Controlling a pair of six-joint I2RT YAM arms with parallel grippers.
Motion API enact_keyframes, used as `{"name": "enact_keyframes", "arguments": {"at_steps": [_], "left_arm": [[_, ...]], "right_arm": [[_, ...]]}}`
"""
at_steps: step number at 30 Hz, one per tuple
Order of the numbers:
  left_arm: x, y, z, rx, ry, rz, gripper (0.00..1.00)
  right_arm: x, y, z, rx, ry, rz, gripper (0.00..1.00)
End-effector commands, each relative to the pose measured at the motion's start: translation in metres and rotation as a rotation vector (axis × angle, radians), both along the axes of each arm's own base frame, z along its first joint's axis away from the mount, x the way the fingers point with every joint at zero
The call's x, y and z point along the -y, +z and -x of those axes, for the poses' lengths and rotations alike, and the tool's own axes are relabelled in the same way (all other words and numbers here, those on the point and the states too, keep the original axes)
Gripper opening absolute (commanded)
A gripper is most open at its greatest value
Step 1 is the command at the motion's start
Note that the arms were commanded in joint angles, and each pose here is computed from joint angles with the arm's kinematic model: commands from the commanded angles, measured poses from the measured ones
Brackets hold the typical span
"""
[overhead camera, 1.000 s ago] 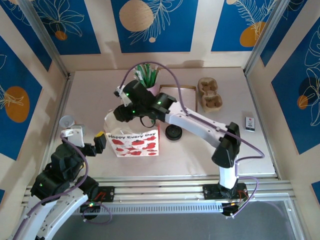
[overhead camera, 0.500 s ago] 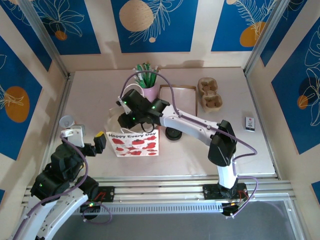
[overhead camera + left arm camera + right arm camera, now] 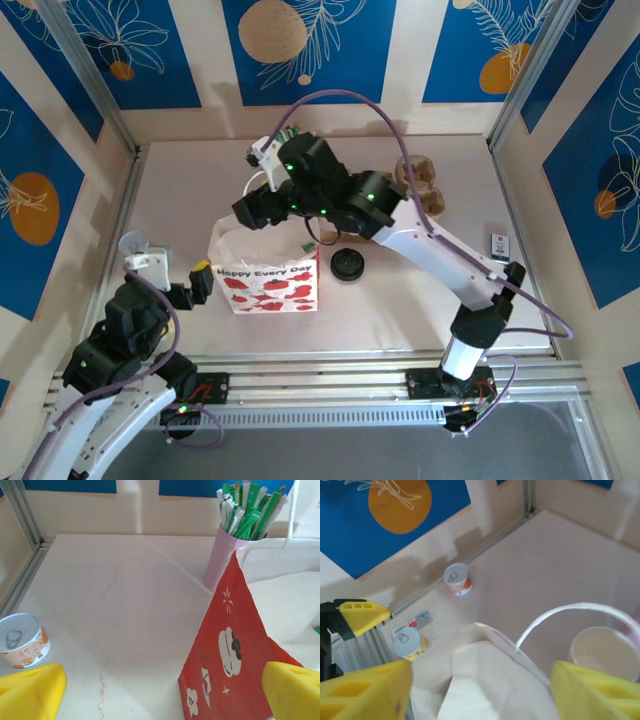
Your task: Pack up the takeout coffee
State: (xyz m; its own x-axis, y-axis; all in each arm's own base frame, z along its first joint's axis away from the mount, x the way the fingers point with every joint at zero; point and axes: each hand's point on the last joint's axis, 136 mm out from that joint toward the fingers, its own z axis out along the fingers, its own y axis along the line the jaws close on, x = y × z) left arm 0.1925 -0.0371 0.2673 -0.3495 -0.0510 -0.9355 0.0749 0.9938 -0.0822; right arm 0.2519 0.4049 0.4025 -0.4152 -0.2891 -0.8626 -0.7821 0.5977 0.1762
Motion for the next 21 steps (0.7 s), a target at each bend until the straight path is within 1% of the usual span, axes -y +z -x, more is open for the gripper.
{"name": "enact_keyframes", "arguments": {"at_steps": [1, 3, 4, 5, 6, 8, 10, 12, 14, 16, 19, 21], "left_arm": [[-0.006, 0.038, -0.007, 0.057, 0.044, -0.018, 1.00], [-0.010, 0.052, -0.012, 0.063, 0.078, -0.054, 1.00], [-0.013, 0.057, -0.016, 0.063, 0.101, -0.077, 1.00], [-0.024, 0.061, -0.018, 0.052, 0.179, -0.089, 1.00], [-0.030, 0.066, -0.022, 0.059, 0.218, -0.138, 1.00], [-0.032, 0.076, -0.028, 0.077, 0.242, -0.188, 1.00], [-0.032, 0.084, -0.037, 0.103, 0.260, -0.209, 1.00], [-0.034, 0.084, -0.048, 0.097, 0.293, -0.227, 0.99], [-0.037, 0.077, -0.062, 0.058, 0.313, -0.235, 1.00], [-0.043, 0.067, -0.075, 0.008, 0.336, -0.201, 1.00], [-0.053, 0.065, -0.089, 0.006, 0.400, -0.187, 1.00], [-0.065, 0.056, -0.103, -0.021, 0.452, -0.205, 1.00]], "right_arm": [[0.041, 0.037, 0.001, 0.108, -0.058, -0.012, 0.82], [0.068, 0.049, -0.006, 0.134, -0.128, -0.046, 0.88], [0.082, 0.052, -0.009, 0.136, -0.159, -0.067, 0.89], [0.097, 0.054, -0.013, 0.131, -0.189, -0.096, 0.92], [0.113, 0.053, -0.017, 0.123, -0.220, -0.125, 1.00], [0.148, 0.049, -0.027, 0.106, -0.300, -0.174, 0.99], [0.186, 0.038, -0.039, 0.089, -0.399, -0.213, 0.99], [0.225, 0.022, -0.050, 0.084, -0.511, -0.243, 0.99], [0.254, 0.001, -0.059, 0.089, -0.595, -0.239, 0.99], [0.280, -0.023, -0.065, 0.085, -0.680, -0.207, 0.99], [0.317, -0.063, -0.076, 0.024, -0.807, -0.160, 0.99], [0.340, -0.094, -0.084, -0.046, -0.882, -0.152, 0.99]]}}
